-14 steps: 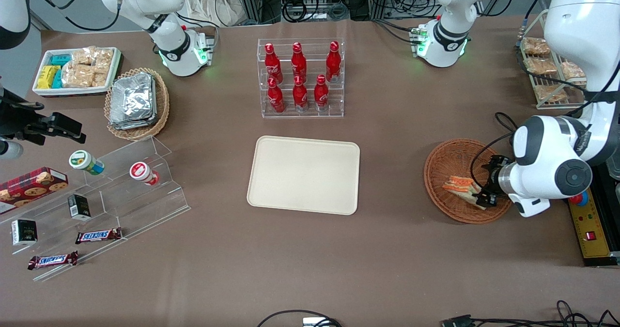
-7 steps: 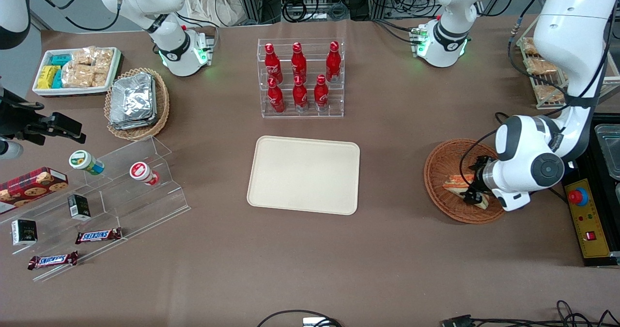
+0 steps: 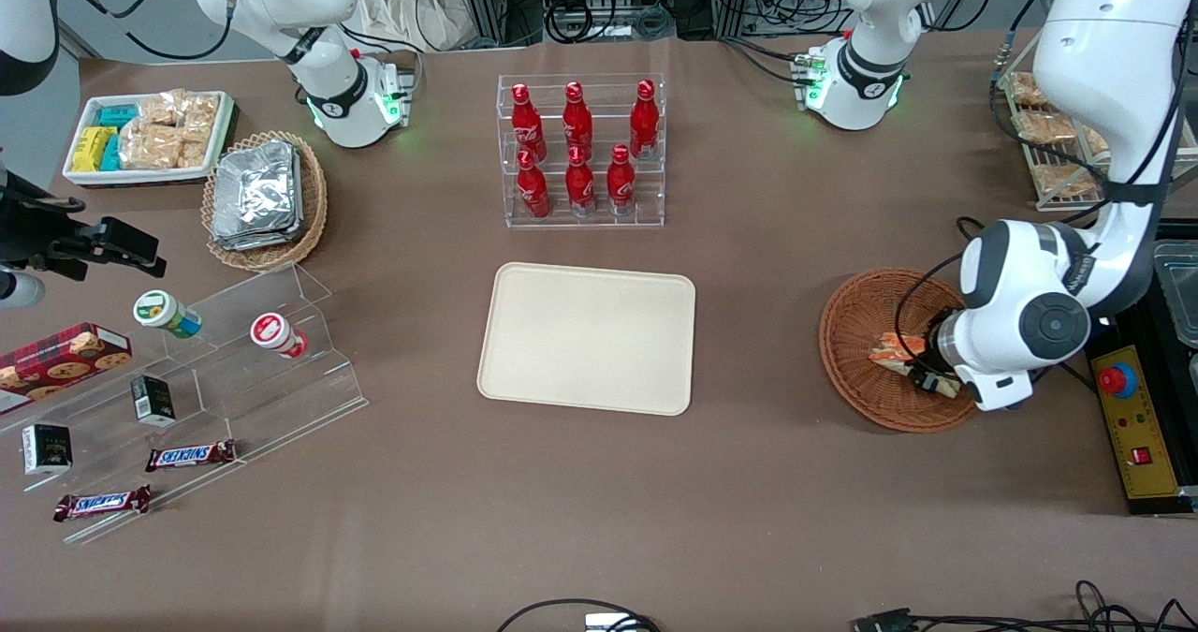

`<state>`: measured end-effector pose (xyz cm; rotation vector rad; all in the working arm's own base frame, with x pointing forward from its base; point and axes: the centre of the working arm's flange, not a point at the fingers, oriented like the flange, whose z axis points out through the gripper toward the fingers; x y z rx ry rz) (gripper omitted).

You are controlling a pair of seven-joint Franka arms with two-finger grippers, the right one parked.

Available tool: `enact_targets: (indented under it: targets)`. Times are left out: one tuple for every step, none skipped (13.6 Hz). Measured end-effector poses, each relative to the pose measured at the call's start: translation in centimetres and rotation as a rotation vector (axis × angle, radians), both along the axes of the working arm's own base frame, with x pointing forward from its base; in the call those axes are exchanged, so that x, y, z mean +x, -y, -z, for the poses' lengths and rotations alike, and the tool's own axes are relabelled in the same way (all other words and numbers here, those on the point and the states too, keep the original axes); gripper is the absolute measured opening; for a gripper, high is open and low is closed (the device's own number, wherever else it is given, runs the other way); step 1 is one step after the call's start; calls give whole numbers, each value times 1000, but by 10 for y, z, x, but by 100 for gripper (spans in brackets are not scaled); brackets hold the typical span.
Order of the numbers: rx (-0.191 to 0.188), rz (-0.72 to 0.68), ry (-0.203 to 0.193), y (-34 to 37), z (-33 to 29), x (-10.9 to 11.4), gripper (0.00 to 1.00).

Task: Place sandwich from basket to tray
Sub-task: 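Close the left gripper on the wrapped sandwich, then lift the sandwich and carry it with the left gripper over the tray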

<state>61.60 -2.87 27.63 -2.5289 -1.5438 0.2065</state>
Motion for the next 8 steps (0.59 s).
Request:
enact_targets:
  targets:
    - [4,29,-16,6,-18,5,33]
    - [4,79,-26,15,-41,11,29]
    - [1,134,-26,28,-66,17,22]
    - [-7,195,-18,42,-88,22,19]
    - [-20,268,-9,60,-110,25,19]
    - [-36,340,4,82,-129,26,19]
    - [-52,405,19,107,-143,25,19]
    - [-74,467,31,135,-152,21,19]
